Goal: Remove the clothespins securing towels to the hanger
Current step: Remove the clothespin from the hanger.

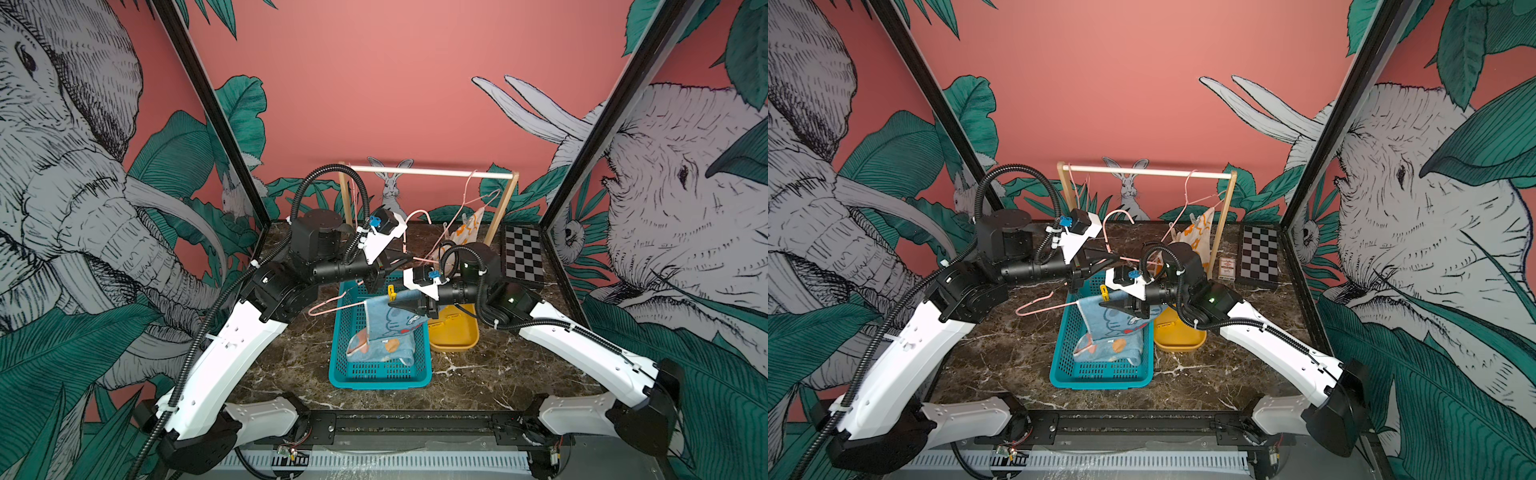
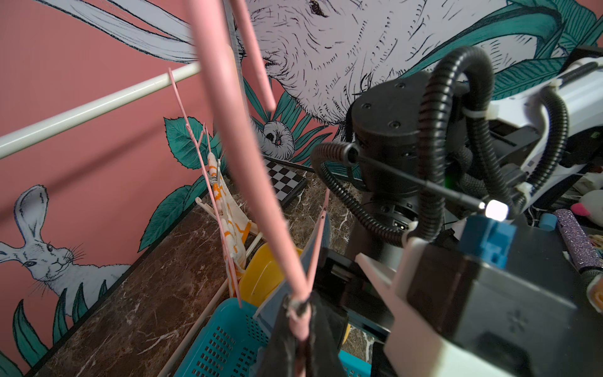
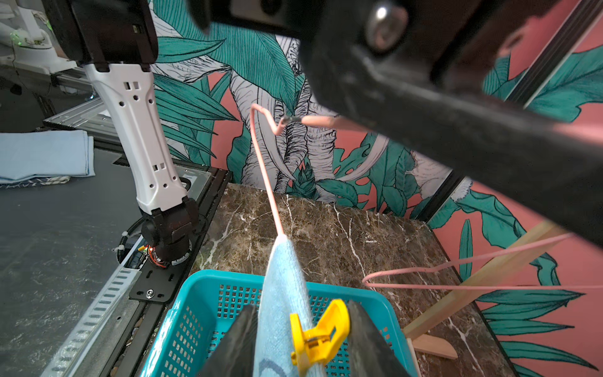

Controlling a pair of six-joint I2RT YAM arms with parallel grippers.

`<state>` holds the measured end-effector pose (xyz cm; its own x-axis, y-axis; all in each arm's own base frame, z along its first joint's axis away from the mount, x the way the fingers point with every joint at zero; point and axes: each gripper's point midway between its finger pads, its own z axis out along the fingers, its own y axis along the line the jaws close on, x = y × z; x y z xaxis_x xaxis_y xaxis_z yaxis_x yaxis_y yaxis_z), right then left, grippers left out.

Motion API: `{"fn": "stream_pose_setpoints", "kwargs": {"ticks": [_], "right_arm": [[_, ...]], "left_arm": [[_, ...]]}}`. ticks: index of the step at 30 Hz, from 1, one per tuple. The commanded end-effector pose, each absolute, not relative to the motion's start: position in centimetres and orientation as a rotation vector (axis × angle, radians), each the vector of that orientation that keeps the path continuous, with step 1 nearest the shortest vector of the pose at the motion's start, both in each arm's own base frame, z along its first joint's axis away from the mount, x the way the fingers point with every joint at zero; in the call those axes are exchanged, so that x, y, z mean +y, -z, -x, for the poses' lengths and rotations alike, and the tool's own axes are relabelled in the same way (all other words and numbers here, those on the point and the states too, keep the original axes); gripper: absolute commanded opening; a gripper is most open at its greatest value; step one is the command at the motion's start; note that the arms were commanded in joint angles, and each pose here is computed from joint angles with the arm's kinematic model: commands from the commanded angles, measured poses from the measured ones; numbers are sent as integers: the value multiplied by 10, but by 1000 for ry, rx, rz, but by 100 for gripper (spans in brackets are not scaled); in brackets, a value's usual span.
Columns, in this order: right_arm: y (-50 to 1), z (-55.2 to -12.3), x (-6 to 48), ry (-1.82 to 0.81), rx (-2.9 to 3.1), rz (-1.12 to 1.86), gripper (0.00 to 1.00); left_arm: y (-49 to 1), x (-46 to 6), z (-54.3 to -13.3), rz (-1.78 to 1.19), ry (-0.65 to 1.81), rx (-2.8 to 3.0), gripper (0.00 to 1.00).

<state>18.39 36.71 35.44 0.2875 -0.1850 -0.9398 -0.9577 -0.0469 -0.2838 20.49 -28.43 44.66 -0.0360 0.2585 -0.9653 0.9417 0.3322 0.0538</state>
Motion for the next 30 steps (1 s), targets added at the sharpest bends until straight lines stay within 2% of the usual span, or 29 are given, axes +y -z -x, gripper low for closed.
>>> {"fn": "stream_pose_setpoints", "kwargs": {"ticks": [1, 24, 30], "right_arm": [[-367, -177, 370, -918, 1045, 1501, 40], [-369, -184, 372, -881, 1067, 1483, 14], [-368, -186, 371, -865, 1079, 1474, 13]], "left_arm": [[-460, -285, -201, -1126, 826, 1473, 0], [-458, -285, -201, -1126, 822, 1480, 0], [-457, -284, -202, -1121, 815, 1485, 0]]}}
